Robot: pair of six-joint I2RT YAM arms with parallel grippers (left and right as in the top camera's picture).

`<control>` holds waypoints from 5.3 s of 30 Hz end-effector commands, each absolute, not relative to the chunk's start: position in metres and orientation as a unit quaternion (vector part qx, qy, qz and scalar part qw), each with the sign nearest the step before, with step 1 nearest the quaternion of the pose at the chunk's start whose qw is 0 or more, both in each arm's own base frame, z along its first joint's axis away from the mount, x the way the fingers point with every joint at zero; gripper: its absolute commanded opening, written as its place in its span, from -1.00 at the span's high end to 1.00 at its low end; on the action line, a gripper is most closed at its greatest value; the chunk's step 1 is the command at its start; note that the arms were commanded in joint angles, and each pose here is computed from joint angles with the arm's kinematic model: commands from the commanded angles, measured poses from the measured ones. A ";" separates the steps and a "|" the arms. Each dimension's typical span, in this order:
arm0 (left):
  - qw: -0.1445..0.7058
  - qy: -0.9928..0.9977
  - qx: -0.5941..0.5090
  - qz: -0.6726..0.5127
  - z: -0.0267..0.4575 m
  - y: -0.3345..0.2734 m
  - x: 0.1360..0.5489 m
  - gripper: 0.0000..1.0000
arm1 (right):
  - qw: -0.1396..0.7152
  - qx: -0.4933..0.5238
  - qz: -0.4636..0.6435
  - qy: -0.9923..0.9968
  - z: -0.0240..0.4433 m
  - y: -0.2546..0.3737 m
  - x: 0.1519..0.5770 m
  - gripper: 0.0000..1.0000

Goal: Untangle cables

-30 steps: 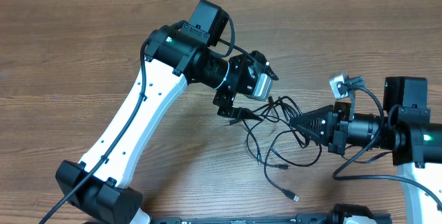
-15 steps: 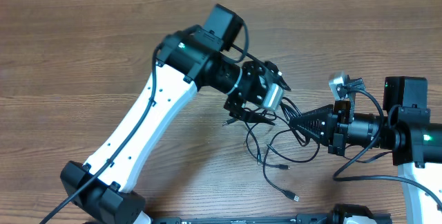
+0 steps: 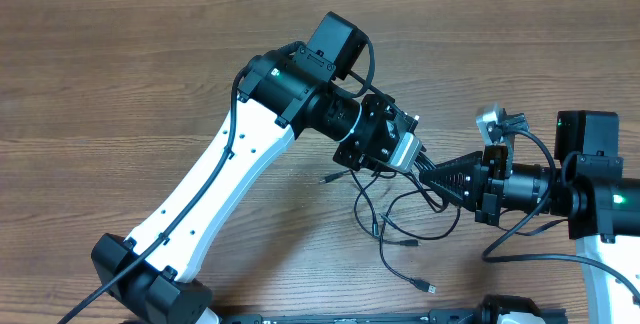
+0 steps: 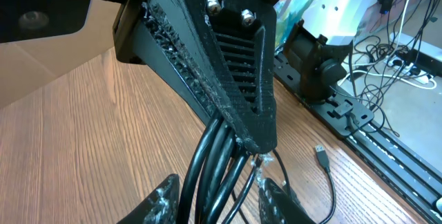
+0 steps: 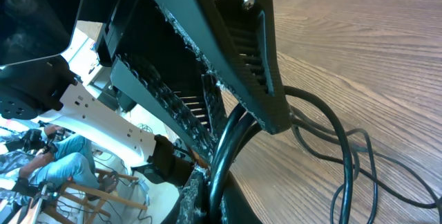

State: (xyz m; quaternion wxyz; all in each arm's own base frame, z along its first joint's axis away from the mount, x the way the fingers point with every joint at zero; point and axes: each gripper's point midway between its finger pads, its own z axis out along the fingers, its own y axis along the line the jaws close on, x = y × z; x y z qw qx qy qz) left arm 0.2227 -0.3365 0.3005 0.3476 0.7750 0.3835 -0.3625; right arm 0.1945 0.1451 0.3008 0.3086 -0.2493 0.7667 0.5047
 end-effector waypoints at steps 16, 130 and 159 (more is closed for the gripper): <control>0.359 0.375 0.783 -0.342 0.307 -0.334 0.225 0.49 | 0.296 -0.224 0.521 0.769 0.305 0.145 0.194 0.93; 0.296 0.699 0.428 -0.491 0.348 -0.230 0.312 0.91 | 0.310 -0.067 0.505 0.802 0.322 0.129 0.254 0.93; 0.340 0.723 0.397 -0.451 0.352 -0.215 0.348 0.15 | 0.280 0.012 0.497 0.821 0.312 0.122 0.261 0.93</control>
